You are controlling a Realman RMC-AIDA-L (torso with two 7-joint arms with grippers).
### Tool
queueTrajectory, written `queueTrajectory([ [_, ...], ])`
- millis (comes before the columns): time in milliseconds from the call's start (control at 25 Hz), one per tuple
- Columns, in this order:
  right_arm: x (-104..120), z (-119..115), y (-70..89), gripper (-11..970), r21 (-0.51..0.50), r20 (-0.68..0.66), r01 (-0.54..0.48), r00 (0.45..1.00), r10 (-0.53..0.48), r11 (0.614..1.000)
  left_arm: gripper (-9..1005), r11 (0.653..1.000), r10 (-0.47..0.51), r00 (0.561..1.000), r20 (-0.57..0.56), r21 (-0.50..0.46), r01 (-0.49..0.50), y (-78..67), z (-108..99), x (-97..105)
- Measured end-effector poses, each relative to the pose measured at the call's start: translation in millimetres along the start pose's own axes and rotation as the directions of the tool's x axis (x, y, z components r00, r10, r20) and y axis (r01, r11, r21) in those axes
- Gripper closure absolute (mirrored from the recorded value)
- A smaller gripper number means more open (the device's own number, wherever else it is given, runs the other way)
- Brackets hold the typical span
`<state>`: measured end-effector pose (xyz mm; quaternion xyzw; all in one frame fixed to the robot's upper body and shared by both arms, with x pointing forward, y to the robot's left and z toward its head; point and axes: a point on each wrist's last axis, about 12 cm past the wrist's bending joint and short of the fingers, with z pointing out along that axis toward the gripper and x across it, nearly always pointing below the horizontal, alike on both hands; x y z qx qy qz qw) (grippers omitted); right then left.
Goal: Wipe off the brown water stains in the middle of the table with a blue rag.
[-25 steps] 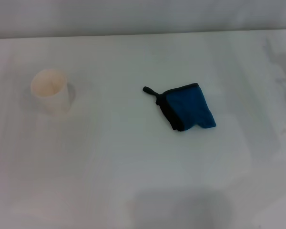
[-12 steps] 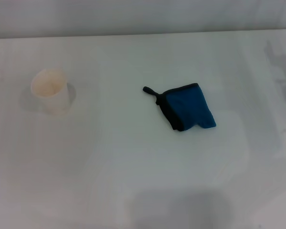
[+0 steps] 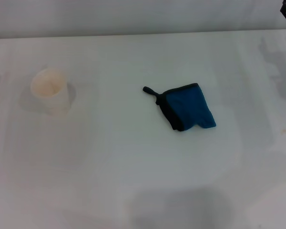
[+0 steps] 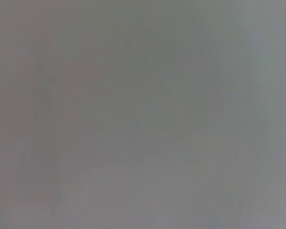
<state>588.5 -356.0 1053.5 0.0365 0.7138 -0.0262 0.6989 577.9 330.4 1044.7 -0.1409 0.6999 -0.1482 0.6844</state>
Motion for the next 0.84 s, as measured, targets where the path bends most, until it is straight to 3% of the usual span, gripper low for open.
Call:
queueTrajectory([
  [840, -12, 15, 7.6, 130, -0.001, 0.018, -0.015, 1.0, 0.015, 1.0, 105, 0.999, 0.034, 0.999, 0.031, 0.001, -0.034, -5.6, 15, -12],
])
